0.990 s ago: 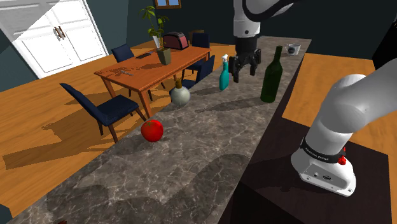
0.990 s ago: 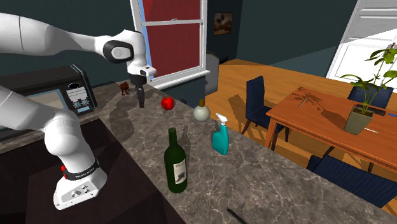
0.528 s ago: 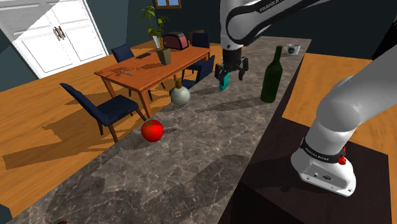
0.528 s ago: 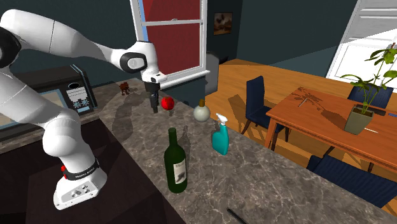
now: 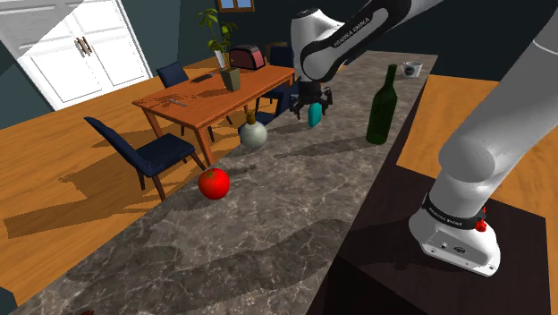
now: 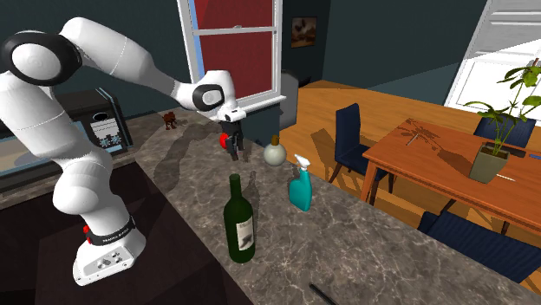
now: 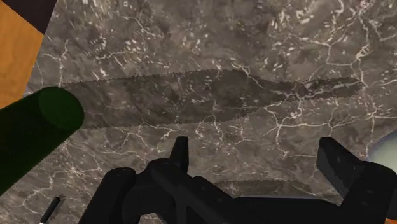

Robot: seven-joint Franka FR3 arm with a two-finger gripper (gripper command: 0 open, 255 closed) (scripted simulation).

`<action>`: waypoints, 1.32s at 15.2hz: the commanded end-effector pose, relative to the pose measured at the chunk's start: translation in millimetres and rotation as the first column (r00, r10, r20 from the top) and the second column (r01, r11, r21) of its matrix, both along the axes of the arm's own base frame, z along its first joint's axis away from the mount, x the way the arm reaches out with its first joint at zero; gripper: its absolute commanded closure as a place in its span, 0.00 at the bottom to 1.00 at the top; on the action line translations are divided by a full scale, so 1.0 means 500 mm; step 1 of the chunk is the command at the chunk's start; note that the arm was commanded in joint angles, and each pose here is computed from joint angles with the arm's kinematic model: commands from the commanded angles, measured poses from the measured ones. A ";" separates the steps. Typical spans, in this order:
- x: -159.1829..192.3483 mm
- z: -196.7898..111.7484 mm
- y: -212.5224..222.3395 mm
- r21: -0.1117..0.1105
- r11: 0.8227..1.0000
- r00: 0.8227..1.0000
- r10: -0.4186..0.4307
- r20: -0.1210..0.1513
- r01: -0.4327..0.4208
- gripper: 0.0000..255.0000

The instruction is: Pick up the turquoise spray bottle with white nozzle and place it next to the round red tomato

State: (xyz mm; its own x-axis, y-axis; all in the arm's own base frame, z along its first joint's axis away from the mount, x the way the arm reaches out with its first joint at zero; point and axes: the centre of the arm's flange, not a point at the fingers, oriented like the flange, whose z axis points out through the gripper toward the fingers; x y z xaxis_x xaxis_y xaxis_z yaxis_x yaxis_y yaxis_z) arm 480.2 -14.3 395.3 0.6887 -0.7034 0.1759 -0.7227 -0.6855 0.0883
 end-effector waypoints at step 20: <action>0.265 -0.132 -0.320 -0.177 0.768 0.777 -0.556 0.295 0.616 0.00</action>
